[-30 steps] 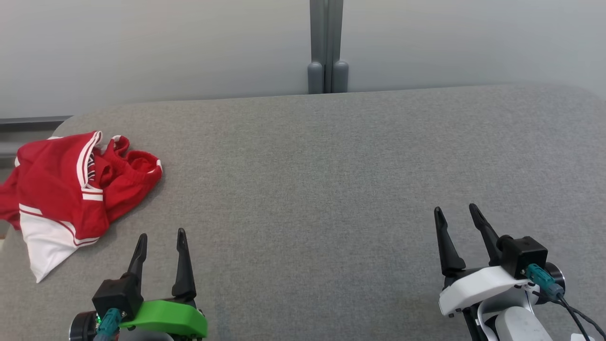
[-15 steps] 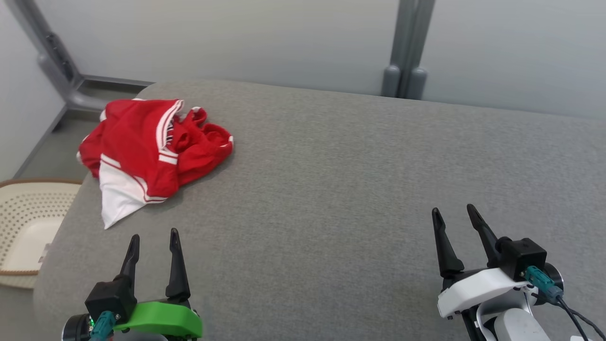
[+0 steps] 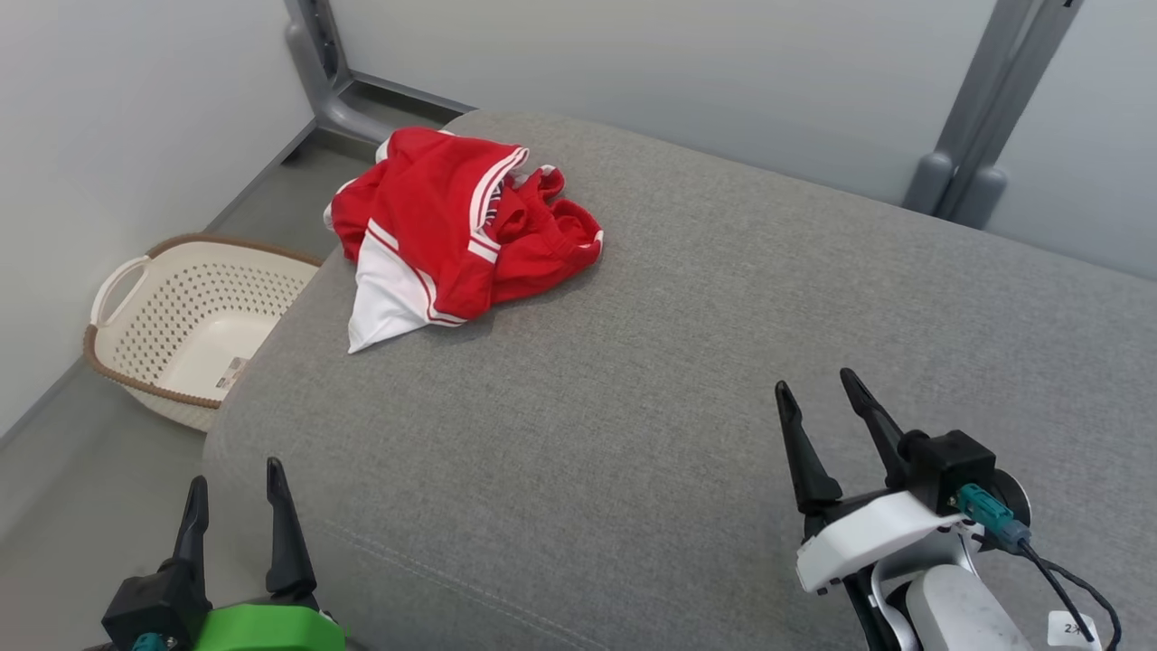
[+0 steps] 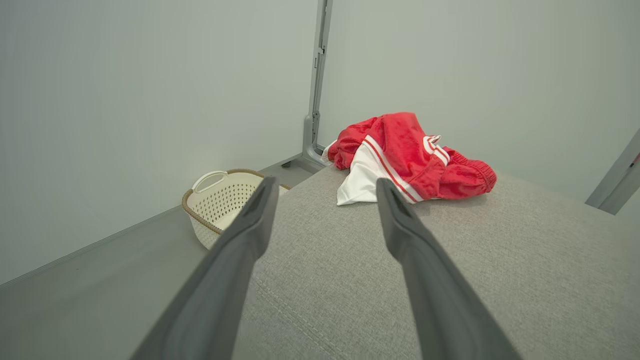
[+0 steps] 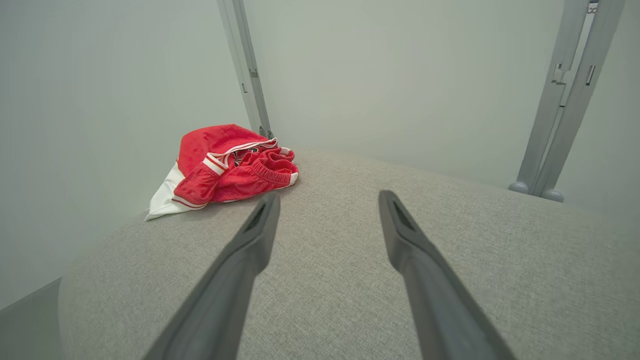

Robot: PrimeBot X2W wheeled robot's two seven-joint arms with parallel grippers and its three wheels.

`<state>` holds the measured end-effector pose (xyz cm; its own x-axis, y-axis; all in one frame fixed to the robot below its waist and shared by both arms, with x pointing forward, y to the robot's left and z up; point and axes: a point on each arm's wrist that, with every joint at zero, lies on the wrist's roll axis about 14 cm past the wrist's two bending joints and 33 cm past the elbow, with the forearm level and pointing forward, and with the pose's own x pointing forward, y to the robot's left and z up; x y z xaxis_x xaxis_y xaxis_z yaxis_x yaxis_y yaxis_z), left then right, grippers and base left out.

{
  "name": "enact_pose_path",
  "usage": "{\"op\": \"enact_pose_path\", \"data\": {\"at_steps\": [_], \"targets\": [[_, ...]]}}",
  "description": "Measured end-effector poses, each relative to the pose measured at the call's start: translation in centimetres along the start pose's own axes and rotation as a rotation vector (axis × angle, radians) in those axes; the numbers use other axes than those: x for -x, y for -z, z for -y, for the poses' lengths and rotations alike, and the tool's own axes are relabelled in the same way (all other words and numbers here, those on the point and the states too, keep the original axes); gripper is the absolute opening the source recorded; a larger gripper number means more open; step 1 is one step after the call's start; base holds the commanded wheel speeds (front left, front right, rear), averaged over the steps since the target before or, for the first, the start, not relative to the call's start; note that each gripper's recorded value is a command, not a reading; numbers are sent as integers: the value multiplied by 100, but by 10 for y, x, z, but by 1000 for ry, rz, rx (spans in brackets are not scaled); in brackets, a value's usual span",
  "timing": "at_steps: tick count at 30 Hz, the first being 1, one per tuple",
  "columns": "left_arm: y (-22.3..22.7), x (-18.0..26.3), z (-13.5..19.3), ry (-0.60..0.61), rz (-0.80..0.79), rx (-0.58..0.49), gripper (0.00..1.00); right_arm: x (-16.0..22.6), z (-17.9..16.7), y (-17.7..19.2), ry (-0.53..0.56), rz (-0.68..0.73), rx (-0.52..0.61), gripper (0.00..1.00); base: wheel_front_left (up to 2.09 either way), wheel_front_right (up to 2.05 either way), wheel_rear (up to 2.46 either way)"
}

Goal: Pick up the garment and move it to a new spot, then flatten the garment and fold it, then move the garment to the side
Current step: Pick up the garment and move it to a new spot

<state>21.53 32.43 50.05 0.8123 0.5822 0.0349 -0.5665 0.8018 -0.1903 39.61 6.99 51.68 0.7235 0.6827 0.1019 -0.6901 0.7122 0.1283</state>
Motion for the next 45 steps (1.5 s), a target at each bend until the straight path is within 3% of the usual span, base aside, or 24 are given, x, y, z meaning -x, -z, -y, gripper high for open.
{"op": "enact_pose_path", "data": {"at_steps": [7, 20, 30, 45], "targets": [[-1, 7, -15, -57, -2, -14, 100, -12, -16, 11, -60, -27, -15, 100, 0, 0, 0], [5, 1, -9, -19, -34, -11, 100, -10, -9, 12, -39, -29, -13, 100, 0, 0, 0], [8, -62, 24, 114, -140, 46, 100, -2, 10, 10, 17, -34, 10, 100, 0, 0, 0], [26, -179, 64, 90, -283, 208, 100, 5, 62, 5, 131, -69, 100, 100, 0, 0, 0]]}}
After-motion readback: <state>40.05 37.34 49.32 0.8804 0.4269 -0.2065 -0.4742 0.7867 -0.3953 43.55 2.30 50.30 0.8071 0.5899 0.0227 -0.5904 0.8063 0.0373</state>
